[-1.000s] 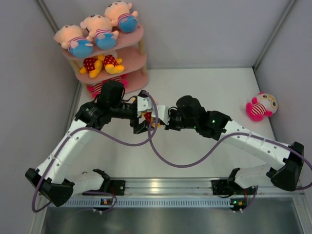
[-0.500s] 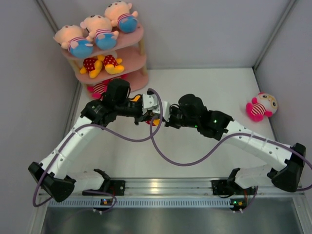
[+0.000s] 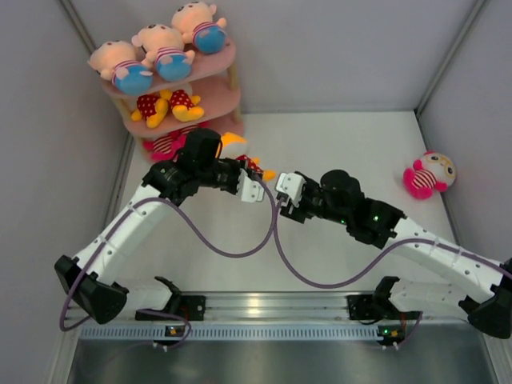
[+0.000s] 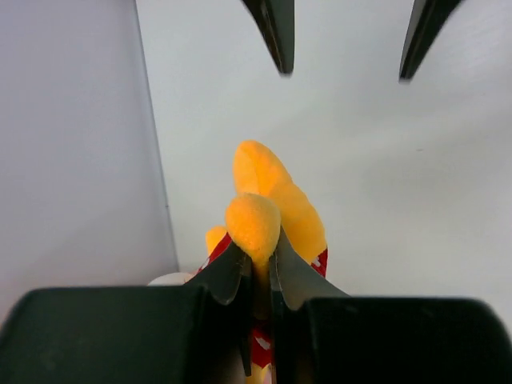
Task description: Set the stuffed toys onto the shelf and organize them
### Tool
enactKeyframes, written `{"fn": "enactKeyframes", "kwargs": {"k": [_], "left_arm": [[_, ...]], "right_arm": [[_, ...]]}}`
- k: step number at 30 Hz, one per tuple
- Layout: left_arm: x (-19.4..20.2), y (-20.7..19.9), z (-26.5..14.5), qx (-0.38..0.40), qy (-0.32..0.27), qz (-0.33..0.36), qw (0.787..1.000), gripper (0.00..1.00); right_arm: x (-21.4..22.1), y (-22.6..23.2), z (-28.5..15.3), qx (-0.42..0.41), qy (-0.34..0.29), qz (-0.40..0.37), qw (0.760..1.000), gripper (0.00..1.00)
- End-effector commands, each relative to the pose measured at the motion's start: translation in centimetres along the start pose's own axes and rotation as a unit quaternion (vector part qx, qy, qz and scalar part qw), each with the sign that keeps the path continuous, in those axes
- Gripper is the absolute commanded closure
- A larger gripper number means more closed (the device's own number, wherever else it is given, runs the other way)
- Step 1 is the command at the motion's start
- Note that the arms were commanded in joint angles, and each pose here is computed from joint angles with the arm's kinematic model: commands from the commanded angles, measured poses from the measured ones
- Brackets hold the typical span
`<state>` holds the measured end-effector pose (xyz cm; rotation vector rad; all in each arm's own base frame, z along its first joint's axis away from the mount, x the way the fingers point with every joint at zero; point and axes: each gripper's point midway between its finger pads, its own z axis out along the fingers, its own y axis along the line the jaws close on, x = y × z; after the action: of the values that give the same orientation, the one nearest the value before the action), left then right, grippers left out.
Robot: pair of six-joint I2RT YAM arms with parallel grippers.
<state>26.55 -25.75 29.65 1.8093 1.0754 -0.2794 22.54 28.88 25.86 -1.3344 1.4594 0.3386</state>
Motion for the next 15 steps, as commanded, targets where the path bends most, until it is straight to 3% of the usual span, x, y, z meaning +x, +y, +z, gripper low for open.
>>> {"fn": "enactKeyframes", "kwargs": {"k": [1, 8, 15], "left_arm": [[0.2, 3.8, 0.2, -0.028, 0.02, 0.171, 0.985, 1.0], [3.6, 4.4, 1.5, 0.004, 0.064, 0.298, 0.952, 1.0], [6.8, 7.0, 2.7, 0.016, 0.077, 0.343, 0.936, 1.0]], "right_arm": [[-2.8, -2.9, -3.0, 0.066, -0.075, 0.024, 0.995, 0.43], [1.9, -4.0, -6.1, 0.113, -0.028, 0.054, 0.992, 0.38], [2.9, -3.9, -5.4, 0.11, -0.028, 0.071, 0.991, 0.38]]}}
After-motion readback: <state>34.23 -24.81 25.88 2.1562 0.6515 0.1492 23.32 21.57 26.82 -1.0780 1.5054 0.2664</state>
